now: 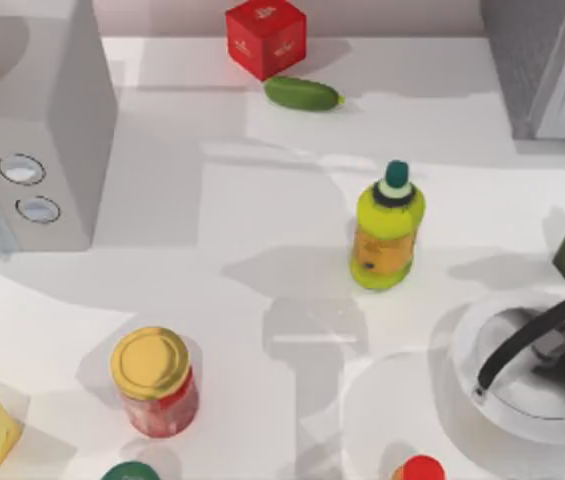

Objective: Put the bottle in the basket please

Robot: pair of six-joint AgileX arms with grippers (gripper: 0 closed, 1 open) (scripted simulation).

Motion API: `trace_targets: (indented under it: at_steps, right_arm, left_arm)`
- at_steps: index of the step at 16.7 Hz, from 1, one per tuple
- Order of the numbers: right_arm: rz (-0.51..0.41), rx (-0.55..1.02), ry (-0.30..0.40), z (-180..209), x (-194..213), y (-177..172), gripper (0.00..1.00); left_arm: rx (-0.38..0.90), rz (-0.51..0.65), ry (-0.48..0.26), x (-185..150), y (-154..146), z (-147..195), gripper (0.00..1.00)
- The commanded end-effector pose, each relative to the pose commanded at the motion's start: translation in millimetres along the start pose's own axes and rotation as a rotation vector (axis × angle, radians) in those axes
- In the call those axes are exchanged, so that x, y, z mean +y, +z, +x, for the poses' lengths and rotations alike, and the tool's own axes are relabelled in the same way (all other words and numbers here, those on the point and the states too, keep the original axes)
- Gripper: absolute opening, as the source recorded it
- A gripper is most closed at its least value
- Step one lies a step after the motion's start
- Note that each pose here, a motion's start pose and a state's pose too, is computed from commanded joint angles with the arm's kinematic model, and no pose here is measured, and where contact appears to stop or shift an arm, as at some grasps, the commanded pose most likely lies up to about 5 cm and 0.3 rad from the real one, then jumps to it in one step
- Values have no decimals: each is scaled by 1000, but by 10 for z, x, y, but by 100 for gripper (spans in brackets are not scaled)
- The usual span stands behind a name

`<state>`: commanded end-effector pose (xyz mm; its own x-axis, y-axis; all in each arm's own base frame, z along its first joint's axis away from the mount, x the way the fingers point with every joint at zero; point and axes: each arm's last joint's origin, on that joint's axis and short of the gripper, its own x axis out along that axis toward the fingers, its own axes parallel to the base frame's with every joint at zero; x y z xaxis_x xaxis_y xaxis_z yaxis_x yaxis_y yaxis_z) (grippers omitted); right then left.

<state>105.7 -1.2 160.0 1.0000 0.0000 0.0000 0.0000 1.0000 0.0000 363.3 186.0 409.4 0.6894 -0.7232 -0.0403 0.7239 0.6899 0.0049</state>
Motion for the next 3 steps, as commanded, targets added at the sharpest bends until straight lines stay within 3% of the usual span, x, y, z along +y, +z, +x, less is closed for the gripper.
trace_targets:
  at_steps: [3]
  right_arm:
    - [0, 0, 0, 0, 0, 0, 100]
  left_arm:
    - [0, 0, 0, 0, 0, 0, 100]
